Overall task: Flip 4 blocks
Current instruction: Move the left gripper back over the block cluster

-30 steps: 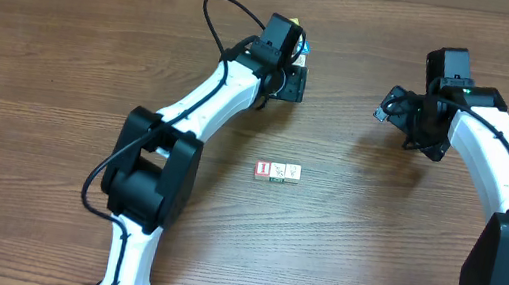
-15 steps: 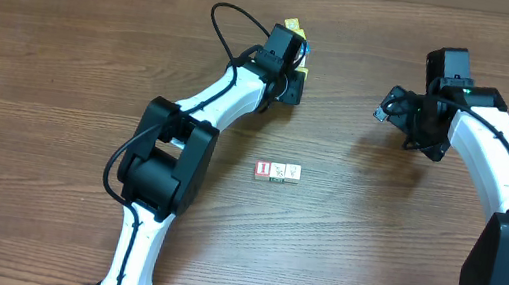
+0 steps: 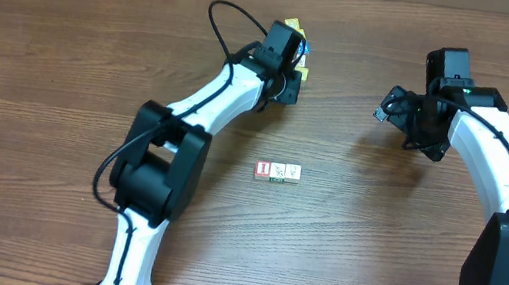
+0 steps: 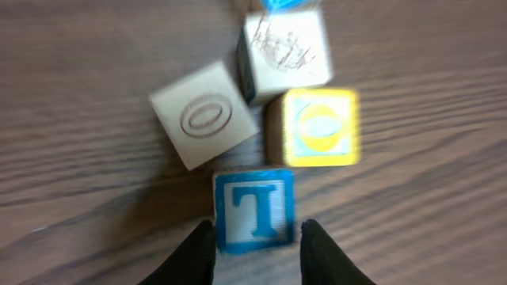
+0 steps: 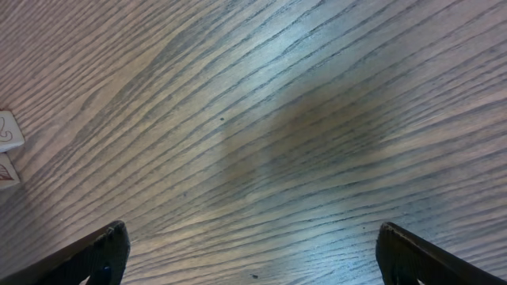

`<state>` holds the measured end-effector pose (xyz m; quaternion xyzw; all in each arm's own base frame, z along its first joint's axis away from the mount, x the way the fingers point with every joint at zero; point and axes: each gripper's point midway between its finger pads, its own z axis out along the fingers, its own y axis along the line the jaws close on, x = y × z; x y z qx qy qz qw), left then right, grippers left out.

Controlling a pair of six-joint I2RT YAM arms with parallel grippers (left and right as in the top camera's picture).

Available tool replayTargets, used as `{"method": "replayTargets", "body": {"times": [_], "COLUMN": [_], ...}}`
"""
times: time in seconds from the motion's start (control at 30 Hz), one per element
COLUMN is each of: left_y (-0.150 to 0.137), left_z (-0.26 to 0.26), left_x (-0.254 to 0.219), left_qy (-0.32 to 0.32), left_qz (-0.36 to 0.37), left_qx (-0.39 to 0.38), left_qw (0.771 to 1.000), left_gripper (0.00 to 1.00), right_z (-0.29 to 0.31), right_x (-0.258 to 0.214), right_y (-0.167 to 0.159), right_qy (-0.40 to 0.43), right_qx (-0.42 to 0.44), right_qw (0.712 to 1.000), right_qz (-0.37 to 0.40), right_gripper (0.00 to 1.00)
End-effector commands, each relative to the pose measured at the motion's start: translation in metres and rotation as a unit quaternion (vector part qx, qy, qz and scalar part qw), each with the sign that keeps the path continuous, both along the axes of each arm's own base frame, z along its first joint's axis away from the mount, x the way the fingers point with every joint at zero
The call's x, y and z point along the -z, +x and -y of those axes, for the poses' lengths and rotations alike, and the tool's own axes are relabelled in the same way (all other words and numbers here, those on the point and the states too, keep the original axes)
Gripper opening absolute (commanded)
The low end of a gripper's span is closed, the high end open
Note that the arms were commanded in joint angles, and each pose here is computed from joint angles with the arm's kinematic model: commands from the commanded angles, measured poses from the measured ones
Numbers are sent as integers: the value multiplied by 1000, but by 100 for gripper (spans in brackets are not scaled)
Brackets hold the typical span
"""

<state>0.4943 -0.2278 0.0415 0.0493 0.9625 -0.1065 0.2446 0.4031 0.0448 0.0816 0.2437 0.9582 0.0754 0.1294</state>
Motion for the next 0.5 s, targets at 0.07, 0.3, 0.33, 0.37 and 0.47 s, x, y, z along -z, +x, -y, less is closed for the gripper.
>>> {"method": "replayTargets", "body": {"times": [0.07, 0.3, 0.33, 0.37, 0.47], "left_y": [5, -13, -15, -15, -14], "left_z": [5, 7, 7, 5, -2], "left_x": [-68, -34, -25, -18, 0], "left_qy": [-21, 1, 7, 16, 38], "left_qz": [60, 12, 3, -2, -10], "left_qx": [8, 17, 17, 14, 5], "left_qw": [998, 1000, 1000, 1000, 999], "left_gripper": [34, 42, 42, 41, 40], "right_z": [2, 2, 2, 2, 2], "right_x": [-5, -5, -5, -5, -5], "right_y": [5, 5, 5, 5, 5], "right_qy": [-4, -4, -4, -4, -4], "right_qx": [1, 1, 1, 1, 1], "right_qw": [1000, 1000, 1000, 1000, 1000], "right_qz": [10, 10, 10, 10, 10], "right_gripper": [100, 100, 100, 100, 100]}}
